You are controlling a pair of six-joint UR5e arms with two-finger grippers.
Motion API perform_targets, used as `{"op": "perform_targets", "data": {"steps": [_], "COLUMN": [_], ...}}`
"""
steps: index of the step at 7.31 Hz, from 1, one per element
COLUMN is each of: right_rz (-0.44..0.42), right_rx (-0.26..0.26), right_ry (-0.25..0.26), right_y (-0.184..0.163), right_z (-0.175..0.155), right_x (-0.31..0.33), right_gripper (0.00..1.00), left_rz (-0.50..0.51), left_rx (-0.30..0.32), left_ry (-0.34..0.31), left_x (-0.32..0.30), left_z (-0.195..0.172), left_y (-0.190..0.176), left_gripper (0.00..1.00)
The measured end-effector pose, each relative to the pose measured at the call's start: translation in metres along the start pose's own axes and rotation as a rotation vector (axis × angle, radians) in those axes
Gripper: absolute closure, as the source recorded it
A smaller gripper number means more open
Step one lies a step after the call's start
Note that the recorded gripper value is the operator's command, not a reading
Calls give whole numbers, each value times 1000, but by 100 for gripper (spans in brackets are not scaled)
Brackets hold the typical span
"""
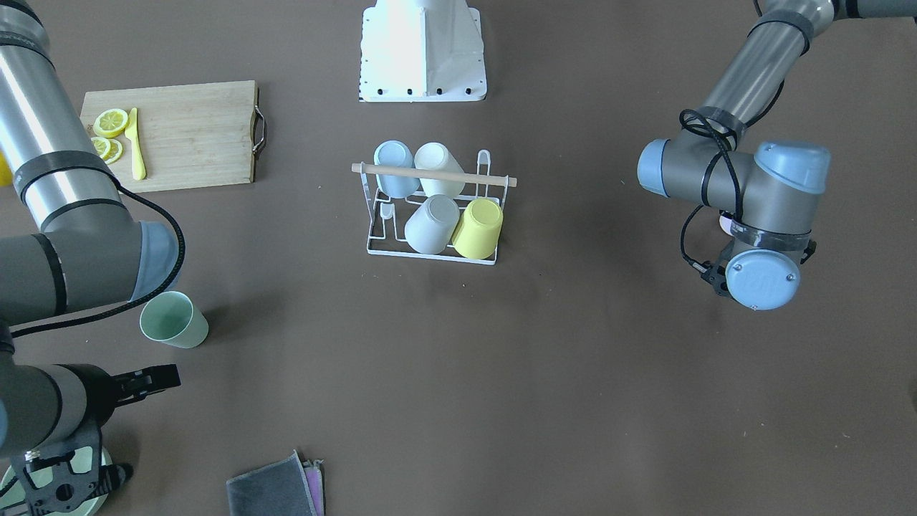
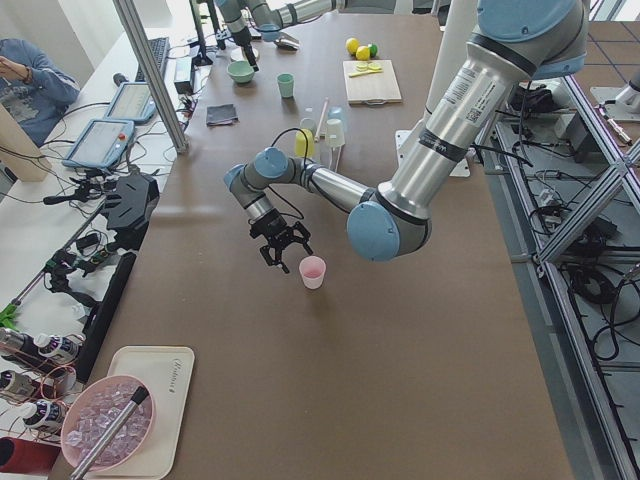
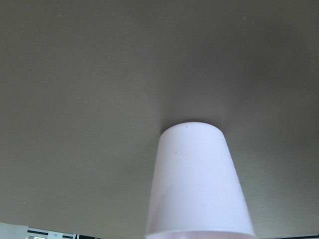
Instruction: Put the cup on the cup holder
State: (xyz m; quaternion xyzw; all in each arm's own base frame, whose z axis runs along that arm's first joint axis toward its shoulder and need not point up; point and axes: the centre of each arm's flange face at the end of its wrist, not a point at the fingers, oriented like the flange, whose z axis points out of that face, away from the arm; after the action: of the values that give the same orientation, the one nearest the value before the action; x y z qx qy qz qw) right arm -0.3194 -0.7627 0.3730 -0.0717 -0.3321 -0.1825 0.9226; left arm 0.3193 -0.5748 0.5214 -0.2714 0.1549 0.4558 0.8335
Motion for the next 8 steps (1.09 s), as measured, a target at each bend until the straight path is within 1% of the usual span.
{"op": "perform_targets", "data": {"steps": [1, 2, 4, 5, 7, 8], "right_rz": [-6, -4, -28, -35, -75, -84], "right_rx": [-33, -77, -173, -209, -272, -298], "right_ry": [-6, -14, -13, -6, 41, 53], "right_y": [-3, -5, -14, -17, -22, -24], "right_z": [17, 30, 40, 46, 59, 66], "right_x": [-8, -15, -25, -24, -15, -15], "right_gripper": [0, 0, 0, 0, 0, 0], "left_rz": [-3, -2, -7, -4, 11, 20], "left_rx": [1, 7, 5, 4, -10, -22], "left_ry": [4, 18, 39, 36, 22, 11], "left_x": [1, 3, 7, 10, 19, 23], "left_z": [-3, -3, 2, 5, 15, 21], "left_y": [-2, -6, -13, -17, -29, -33], "left_gripper": [1, 2, 2, 2, 2, 2]}}
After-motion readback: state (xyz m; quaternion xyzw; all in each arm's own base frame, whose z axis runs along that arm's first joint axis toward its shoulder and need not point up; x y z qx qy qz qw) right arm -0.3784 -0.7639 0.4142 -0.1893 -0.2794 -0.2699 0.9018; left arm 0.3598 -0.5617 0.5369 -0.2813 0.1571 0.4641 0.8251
